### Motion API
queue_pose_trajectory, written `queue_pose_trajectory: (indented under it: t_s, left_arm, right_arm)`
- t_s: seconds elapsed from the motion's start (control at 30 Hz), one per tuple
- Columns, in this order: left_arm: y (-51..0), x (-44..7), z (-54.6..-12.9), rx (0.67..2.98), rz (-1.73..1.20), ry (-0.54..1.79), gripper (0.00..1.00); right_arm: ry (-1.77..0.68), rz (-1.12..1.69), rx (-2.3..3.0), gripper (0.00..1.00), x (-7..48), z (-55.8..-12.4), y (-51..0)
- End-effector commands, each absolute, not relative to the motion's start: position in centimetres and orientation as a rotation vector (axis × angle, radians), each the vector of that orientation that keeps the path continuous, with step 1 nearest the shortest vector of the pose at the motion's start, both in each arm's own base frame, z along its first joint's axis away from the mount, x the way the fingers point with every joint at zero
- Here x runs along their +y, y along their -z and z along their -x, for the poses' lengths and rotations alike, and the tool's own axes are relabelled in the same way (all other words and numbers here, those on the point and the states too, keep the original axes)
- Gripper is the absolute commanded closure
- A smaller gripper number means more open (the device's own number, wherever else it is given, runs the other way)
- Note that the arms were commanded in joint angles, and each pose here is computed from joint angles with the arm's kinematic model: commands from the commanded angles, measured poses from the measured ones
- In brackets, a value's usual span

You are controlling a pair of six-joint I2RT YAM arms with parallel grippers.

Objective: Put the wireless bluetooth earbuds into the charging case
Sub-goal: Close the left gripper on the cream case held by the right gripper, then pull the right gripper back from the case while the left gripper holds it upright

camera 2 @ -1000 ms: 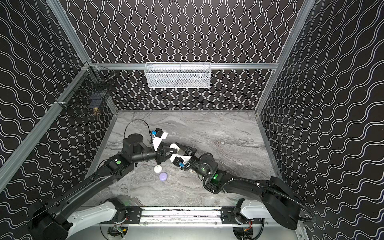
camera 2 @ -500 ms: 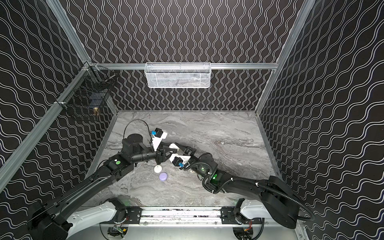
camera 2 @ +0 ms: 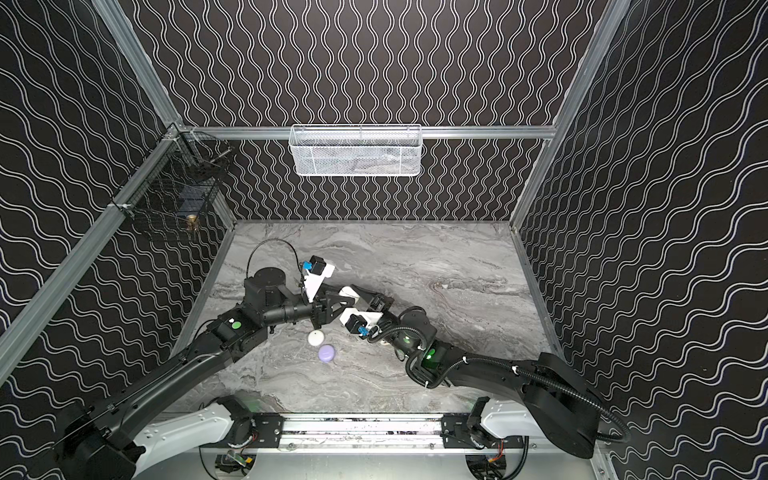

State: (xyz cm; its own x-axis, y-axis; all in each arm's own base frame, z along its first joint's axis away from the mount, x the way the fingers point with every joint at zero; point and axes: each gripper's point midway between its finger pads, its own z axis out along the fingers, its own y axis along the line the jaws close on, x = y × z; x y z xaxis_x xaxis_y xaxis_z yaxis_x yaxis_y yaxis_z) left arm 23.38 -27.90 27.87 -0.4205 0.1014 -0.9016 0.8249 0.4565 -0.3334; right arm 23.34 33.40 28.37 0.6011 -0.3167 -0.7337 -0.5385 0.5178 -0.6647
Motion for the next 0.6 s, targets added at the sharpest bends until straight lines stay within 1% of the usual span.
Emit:
queue_pose_trajectory:
  t_s: [0.0,0.03,0.07,0.13,0.17,0.2,0.23,0.3,0.4,0.5,0.57]
  left_arm:
    - [-27.0,-28.1,-22.8,1.85,-0.831,1.045,0.73]
    - [-27.0,-28.2,-22.7,1.843,-0.839,1.056,0.78]
    - [-27.1,-28.4,-22.6,1.836,-0.845,1.065,0.83]
    - [-27.2,-28.5,-22.5,1.819,-0.858,1.077,0.9]
    - [-27.3,-28.6,-22.5,1.813,-0.861,1.075,0.95]
    - [-27.4,-28.5,-22.6,1.805,-0.86,1.068,1.0]
    - [-27.4,-28.4,-22.7,1.794,-0.86,1.052,1.0]
    - [-27.7,-27.9,-22.8,1.757,-0.841,1.016,1.0]
    - [-28.8,-26.9,-22.6,1.655,-0.837,0.951,1.0]
    - [-29.4,-26.0,-21.6,1.503,-0.885,0.874,1.0]
    - [-29.4,-25.7,-20.5,1.39,-0.949,0.829,1.0]
  right_arm:
    - [-0.177,0.968,0.892,0.85,32.8,-23.0,-31.5]
    - [-0.181,0.968,0.889,0.82,32.8,-22.9,-31.5]
    - [-0.186,0.969,0.886,0.73,32.8,-22.8,-31.6]
    - [-0.203,0.973,0.882,0.48,32.7,-22.4,-31.5]
    - [-0.215,0.97,0.88,0.38,32.6,-22.2,-31.5]
    - [-0.226,0.967,0.878,0.29,32.3,-21.9,-31.5]
    - [-0.243,0.962,0.88,0.23,32.0,-21.6,-31.4]
    - [-0.274,0.947,0.884,0.17,31.2,-20.9,-31.5]
    - [-0.335,0.927,0.889,0.12,29.6,-19.4,-31.0]
    - [-0.399,0.9,0.899,0.11,28.2,-18.1,-30.7]
    - [-0.432,0.89,0.923,0.13,27.4,-17.6,-30.2]
